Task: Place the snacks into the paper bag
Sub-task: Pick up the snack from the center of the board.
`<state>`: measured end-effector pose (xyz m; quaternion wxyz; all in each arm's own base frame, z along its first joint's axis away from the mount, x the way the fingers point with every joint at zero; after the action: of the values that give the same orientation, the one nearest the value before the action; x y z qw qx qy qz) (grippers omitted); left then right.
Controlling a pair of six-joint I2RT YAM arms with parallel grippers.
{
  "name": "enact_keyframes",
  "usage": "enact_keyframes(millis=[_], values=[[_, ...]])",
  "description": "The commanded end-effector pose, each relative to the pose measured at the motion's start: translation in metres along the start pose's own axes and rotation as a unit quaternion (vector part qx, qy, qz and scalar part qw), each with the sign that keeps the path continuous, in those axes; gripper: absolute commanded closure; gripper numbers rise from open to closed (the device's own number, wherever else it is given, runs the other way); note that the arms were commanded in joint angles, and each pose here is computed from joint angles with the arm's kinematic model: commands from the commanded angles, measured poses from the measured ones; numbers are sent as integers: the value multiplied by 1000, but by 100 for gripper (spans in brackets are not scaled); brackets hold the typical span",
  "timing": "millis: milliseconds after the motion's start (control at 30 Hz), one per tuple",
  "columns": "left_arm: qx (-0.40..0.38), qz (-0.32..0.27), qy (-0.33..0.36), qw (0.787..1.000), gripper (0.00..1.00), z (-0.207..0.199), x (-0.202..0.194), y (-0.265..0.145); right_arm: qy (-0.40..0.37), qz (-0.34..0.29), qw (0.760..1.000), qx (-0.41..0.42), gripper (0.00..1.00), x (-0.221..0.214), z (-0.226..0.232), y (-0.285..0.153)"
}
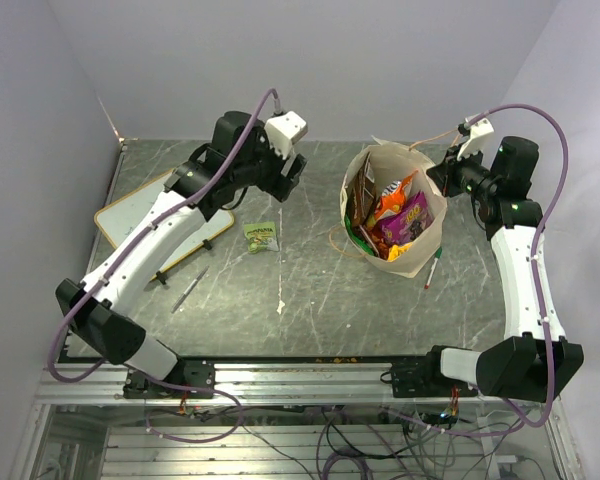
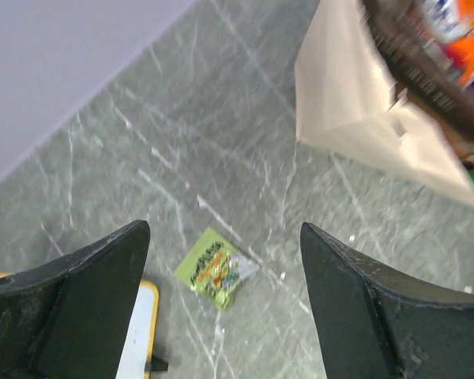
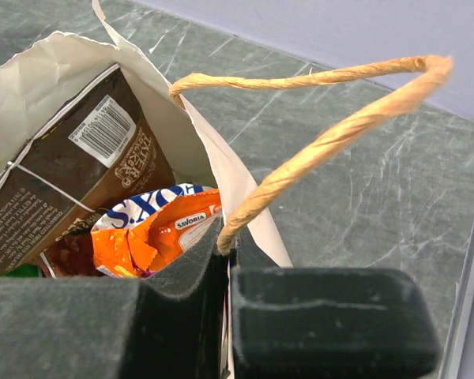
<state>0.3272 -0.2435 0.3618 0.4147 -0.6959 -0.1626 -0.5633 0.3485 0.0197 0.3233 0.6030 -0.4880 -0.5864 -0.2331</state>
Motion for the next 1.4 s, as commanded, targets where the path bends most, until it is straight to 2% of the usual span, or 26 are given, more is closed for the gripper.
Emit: enact_keyframes(millis=[0,167,400,567,867,1067,1267,1367], values=[[9,32,-22,999,13,26,-34,13,-15,-18,1000,2,100,10,-2,-2],[12,110,-54,992,16,58,-91,39,-16,-17,1000,2,100,9,-2,-3],[9,201,-64,978,17,65,-165,70,-18,-17,1000,1,100,8,-2,-3],[47,260,-79,961,16,77,-204,80,-18,-15,1000,-1,100,6,-2,-3],[35,319,-117,940,14,83,-251,90,-18,-12,1000,-4,100,2,-3,-1],[34,337,-140,930,12,89,-270,95,-17,-10,1000,-2,100,0,-2,0],[13,356,-164,920,13,84,-288,101,-16,-8,1000,-1,100,-2,-2,1],[3,363,-171,916,17,81,-293,104,-16,-8,1000,-2,100,-2,-3,1]])
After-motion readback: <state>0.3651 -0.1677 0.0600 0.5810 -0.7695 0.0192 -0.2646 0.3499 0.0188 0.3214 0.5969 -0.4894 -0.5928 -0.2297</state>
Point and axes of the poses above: each gripper's point midway between its finger pads, its own y axis out along the fingers, its own z axis along the line the jaws close on, x = y × z, the point moved 4 cm from there along -y, back along the fingers, and after that the axes turned 10 degrees about -y, right-handed, at the moved point
